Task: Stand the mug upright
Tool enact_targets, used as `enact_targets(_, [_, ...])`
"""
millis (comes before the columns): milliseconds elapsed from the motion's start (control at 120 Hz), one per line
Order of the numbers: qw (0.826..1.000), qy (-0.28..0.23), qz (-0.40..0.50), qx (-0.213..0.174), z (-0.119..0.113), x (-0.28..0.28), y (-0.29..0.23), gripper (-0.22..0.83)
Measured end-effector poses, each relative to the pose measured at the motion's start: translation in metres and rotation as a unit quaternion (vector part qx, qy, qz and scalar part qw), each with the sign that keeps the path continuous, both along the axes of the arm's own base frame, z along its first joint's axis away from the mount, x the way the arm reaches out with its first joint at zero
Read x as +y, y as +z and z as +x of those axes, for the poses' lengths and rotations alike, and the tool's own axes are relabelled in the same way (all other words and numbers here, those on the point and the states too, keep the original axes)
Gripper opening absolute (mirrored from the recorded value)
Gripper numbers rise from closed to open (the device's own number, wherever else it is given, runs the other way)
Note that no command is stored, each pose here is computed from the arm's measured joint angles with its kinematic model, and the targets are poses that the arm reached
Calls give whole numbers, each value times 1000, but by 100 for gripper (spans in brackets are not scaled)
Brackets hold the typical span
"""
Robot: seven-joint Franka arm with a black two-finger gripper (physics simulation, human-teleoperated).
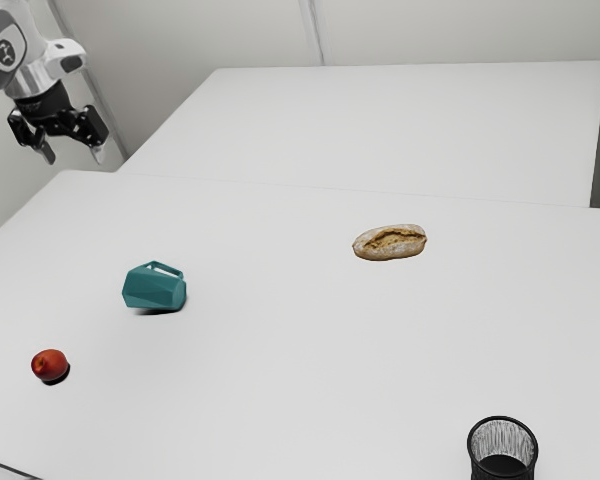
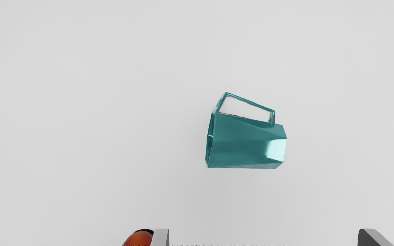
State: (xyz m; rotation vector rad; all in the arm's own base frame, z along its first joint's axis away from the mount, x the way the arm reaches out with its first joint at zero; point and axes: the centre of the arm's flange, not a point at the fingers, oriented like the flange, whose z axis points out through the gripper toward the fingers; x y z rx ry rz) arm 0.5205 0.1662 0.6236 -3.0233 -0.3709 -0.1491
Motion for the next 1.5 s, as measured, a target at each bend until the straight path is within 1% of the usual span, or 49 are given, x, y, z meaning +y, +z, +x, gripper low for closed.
enact_targets(125, [995,64,-73,33,-2,57,-48,62])
enact_targets(208, [985,100,-125,57,-4,90,-86,62])
enact_targets(275, [977,119,-161,71,-3,109,-114,62])
enact_targets(458, [956,136,-241,101,11,127,-185,62])
enact_targets(550, [948,139,-265,107,21,136,-212,62])
enact_targets(633, [940,142,-287,113,25,140,-235,62])
enact_targets(808, [928,146,-323,117,38,149,-277,62])
enact_targets(1067, [910,150,-374,102,51,145,-308,62])
enact_targets(1167, [900,152,-397,96,52,140,-313,62])
enact_targets(1342, [876,152,-441,122,42,122,-329,62])
enact_targets(1433, [868,149,-455,132,39,116,-332,62])
enact_targets(1467, [867,148,-457,135,39,114,-332,59])
enact_targets(1500, [866,146,-457,137,39,114,-332,51])
